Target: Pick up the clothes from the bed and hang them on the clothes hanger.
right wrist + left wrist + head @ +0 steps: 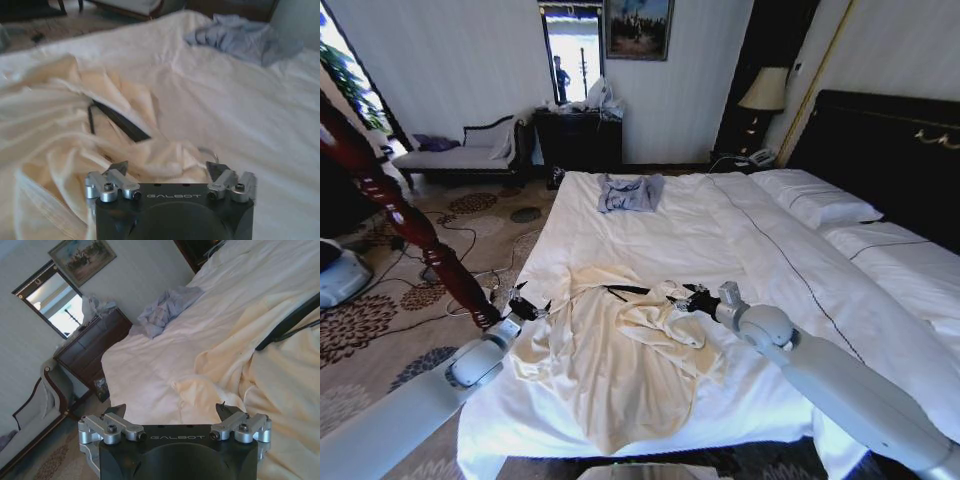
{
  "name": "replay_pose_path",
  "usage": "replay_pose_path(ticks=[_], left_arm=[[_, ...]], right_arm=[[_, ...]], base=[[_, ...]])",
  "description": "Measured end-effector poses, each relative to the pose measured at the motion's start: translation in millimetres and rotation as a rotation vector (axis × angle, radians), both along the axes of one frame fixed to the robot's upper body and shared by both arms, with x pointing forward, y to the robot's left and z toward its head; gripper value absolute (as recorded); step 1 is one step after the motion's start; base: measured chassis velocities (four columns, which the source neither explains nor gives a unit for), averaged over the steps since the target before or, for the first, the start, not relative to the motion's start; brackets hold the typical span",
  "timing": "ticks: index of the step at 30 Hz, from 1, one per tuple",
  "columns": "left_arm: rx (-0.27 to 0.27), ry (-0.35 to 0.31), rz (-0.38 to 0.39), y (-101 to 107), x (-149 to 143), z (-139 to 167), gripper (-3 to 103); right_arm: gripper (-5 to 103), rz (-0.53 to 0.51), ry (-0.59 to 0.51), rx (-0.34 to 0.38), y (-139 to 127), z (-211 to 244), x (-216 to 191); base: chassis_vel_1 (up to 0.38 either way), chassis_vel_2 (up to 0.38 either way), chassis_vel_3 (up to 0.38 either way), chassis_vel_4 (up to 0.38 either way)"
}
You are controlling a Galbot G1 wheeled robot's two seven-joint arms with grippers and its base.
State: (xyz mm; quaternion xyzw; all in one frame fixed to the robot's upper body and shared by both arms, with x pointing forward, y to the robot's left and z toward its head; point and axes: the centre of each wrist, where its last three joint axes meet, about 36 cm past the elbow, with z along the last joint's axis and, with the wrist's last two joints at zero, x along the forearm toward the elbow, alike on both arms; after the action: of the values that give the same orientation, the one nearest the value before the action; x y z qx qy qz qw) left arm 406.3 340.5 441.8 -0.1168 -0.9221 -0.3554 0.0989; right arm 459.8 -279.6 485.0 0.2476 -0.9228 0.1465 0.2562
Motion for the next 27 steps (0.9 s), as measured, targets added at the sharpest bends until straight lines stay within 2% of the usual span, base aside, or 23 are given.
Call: replay_pose_path(ticks=[1,2,5,10,26,27], left_arm=[[0.006,0.000,-0.006,-1,-2,0,100],[0.006,0.000,-0.006,-1,-2,0,100],[0.040,0.005,-0.030,1,-14,-3,100],[0.090,0.022,-0.051,9,-34,-17,100],[0.076,0.022,-0.033,6,-43,-24,100],[0.075,0.022,-0.032,6,-43,-24,100]], right_arm=[[90,-0.007,0.010,-0.011,-1,-3,3],[90,-0.007,0.010,-0.011,-1,-3,3],[100,-0.056,0.068,-0.046,-8,-15,14],[100,-0.088,0.122,-0.063,-10,-28,25],[101,-0.085,0.232,-0.081,2,-63,46],[96,-0.078,0.244,-0.085,4,-66,47]], base=[[0.000,0.000,0.000,0.000],[0.000,0.000,0.000,0.000],[0.000,0.000,0.000,0.000],[0.000,0.000,0.000,0.000],[0.000,0.000,0.000,0.000],[0.000,0.000,0.000,0.000]])
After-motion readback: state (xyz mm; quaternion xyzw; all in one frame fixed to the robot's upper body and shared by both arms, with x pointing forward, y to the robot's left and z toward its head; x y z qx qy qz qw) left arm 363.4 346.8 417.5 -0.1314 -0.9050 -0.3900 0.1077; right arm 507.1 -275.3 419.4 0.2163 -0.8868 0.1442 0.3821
